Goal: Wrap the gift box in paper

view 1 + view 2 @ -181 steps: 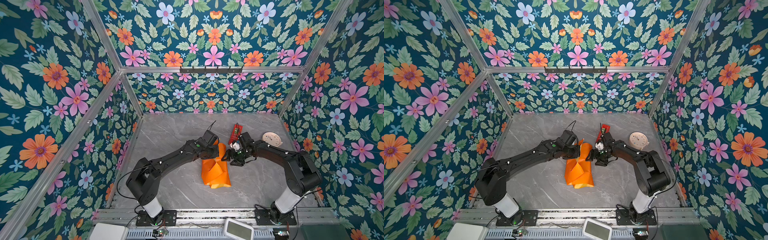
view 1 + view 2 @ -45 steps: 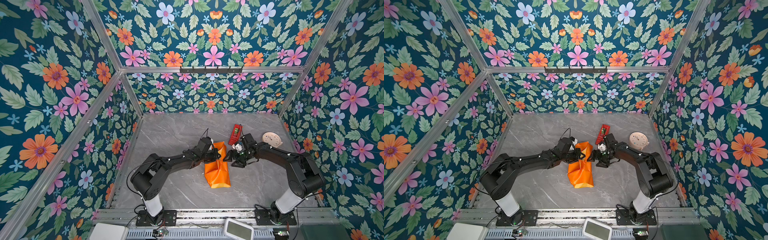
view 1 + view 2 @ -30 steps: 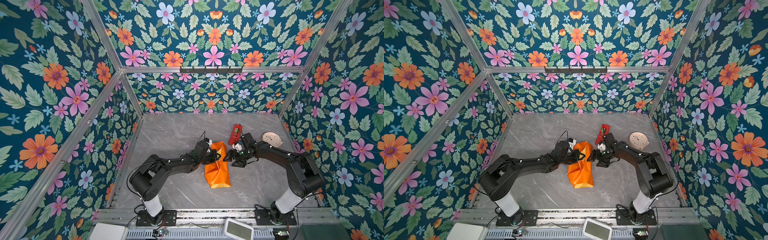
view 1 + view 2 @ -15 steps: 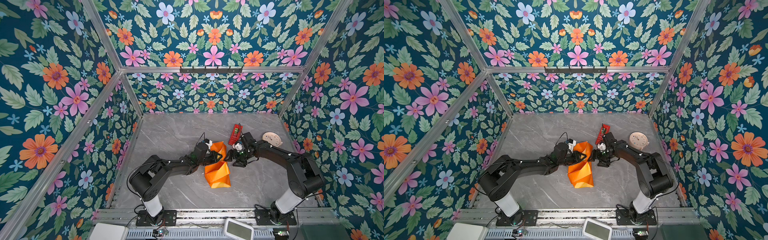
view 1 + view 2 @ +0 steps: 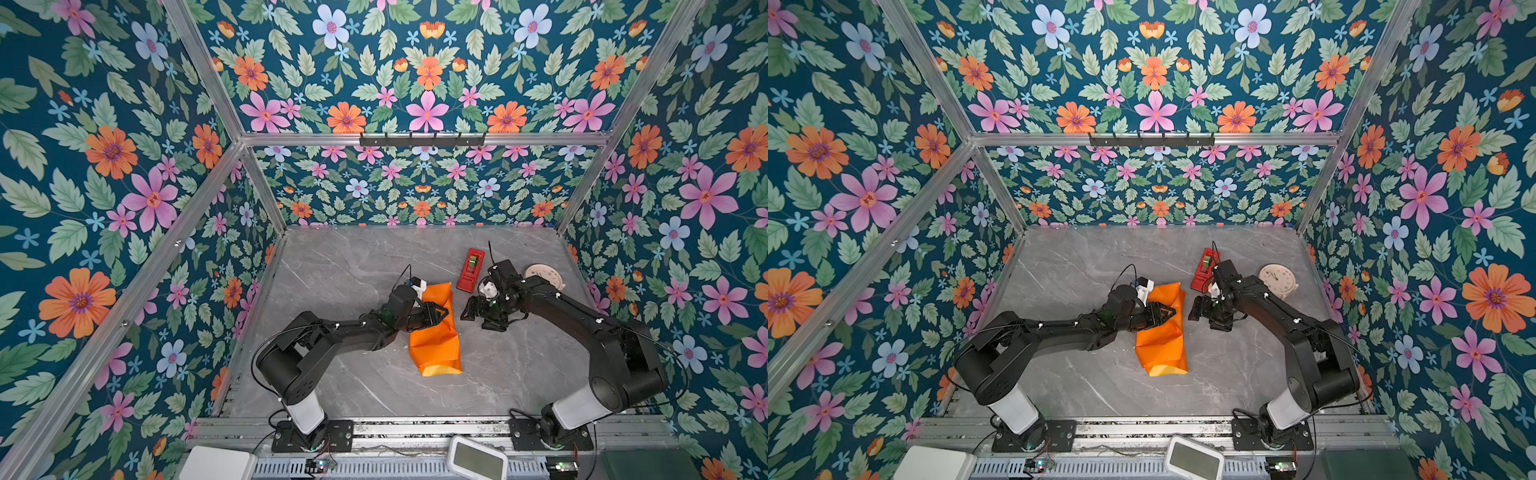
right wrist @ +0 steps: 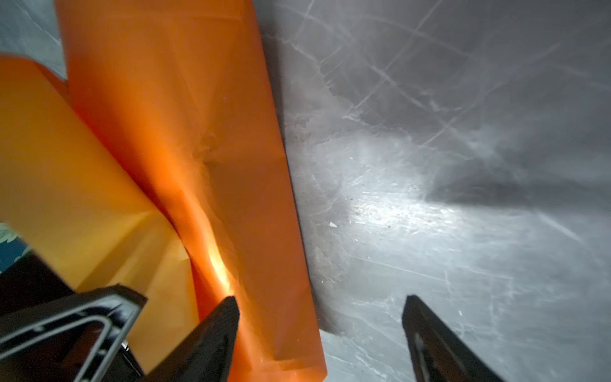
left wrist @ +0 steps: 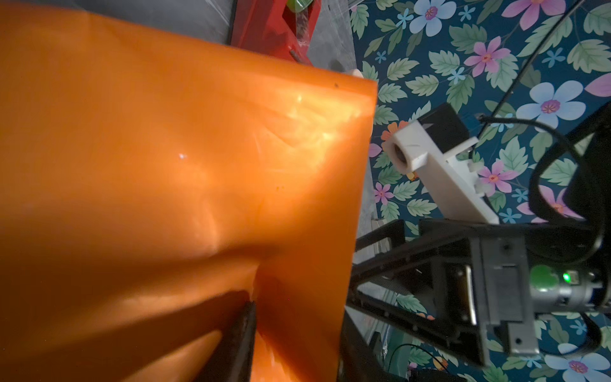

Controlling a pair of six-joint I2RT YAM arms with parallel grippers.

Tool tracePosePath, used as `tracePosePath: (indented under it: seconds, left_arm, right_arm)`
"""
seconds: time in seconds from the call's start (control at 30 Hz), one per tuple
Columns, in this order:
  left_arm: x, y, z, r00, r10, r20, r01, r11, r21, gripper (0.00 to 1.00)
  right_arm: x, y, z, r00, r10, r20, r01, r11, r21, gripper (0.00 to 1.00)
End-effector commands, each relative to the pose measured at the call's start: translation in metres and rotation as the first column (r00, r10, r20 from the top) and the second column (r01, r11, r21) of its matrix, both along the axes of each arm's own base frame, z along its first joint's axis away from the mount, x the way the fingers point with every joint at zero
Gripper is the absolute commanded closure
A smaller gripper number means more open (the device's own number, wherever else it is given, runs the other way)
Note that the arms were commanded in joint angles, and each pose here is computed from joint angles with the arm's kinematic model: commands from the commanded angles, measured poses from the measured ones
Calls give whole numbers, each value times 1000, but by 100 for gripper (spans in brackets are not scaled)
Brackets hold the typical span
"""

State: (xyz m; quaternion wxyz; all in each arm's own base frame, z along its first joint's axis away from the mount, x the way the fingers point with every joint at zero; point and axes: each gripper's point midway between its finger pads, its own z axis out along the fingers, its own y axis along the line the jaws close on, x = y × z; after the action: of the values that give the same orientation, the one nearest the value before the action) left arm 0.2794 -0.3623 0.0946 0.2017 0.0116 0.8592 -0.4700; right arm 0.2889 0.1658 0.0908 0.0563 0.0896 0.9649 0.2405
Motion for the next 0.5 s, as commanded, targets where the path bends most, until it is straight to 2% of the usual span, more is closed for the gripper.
tracePosePath:
  seconds: [0.0, 0.2, 0.47]
  left_arm:
    - [-29, 38, -67, 981, 39, -188, 10, 967, 253, 55]
    - [-27, 36, -66, 982, 36, -186, 13, 968, 251, 48]
    - [-24, 34, -64, 983, 34, -181, 13, 968, 252, 39]
  right_arm:
    - [-4, -8, 4, 1000, 4, 18, -3, 999, -37, 21]
    - [-8, 1, 12, 997, 15, 72, -18, 999, 40, 20]
    - [-18, 29, 22, 989, 68, 133, -97, 969, 228, 16]
